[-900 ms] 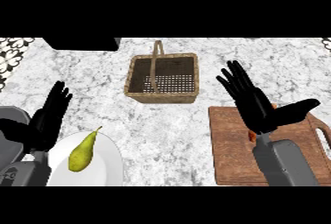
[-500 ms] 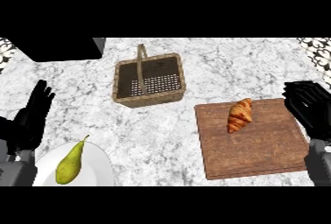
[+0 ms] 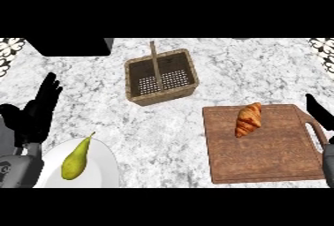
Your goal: Pick the croissant from the cutting board and place it in the basket
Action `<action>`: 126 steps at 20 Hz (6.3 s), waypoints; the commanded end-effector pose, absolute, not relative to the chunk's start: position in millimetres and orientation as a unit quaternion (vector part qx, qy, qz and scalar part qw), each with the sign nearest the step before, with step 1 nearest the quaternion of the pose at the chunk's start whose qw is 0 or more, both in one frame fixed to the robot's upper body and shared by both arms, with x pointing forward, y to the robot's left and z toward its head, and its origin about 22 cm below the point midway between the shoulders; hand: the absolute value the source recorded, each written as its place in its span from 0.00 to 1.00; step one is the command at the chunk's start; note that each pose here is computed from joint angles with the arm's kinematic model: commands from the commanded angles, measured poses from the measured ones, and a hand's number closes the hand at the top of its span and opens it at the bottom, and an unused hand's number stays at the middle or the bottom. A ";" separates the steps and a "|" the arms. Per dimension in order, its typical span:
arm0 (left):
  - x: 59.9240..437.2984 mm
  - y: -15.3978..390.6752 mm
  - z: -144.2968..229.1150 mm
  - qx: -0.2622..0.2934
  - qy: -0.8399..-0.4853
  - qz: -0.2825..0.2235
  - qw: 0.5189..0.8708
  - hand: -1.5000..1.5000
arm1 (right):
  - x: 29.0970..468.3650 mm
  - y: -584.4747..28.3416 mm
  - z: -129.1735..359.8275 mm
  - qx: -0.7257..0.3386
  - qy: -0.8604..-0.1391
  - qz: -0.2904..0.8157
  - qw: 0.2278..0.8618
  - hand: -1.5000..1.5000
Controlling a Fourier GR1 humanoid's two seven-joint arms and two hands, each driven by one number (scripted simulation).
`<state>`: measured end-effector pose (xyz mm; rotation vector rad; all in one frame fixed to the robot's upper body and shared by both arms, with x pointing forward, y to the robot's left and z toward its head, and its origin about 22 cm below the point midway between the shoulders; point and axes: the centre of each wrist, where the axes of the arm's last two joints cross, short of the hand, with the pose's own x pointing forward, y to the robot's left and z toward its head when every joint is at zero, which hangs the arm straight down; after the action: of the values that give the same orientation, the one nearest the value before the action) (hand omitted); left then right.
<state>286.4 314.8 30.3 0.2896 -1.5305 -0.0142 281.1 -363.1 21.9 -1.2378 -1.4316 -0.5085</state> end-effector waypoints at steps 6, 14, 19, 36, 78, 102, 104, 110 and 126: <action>291.8 304.3 37.6 0.132 -0.687 -0.018 0.714 0.50 | 258.3 -380.3 -10.0 -0.547 -0.420 -0.129 0.713 0.00; 291.5 303.3 43.0 0.133 -0.682 -0.013 0.719 0.50 | 277.8 -336.3 43.3 -0.444 -0.330 -0.026 0.833 0.00; 282.0 303.9 39.2 0.141 -0.679 -0.011 0.721 0.50 | 275.1 -296.3 111.2 -0.425 -0.326 -0.019 0.844 0.00; 289.7 292.6 48.3 0.131 -0.681 -0.011 0.721 0.50 | 231.9 -235.3 103.6 -0.441 -0.374 -0.081 0.811 0.00; 284.3 312.1 43.7 0.135 -0.684 -0.012 0.717 0.50 | 265.6 -216.7 24.5 -0.484 -0.335 -0.058 0.806 0.00; 290.5 291.1 49.8 0.123 -0.686 -0.011 0.717 0.50 | 290.8 -218.1 -31.5 -0.429 -0.353 0.015 0.831 1.00; 289.4 285.9 39.7 0.119 -0.685 -0.015 0.719 0.50 | 277.0 -172.2 -17.2 -0.365 -0.416 0.135 0.822 1.00; 304.5 257.8 56.1 0.070 -0.703 -0.065 0.704 0.50 | 237.0 -57.6 1.6 -0.165 -0.563 0.512 0.627 1.00; 287.7 297.0 47.5 0.136 -0.682 -0.009 0.718 0.50 | 84.3 -25.9 100.8 0.225 -0.733 0.399 0.503 1.00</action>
<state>292.4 296.3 47.3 0.2787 -1.5146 -0.0330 115.9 -11.4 37.2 0.4499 -1.6212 1.1064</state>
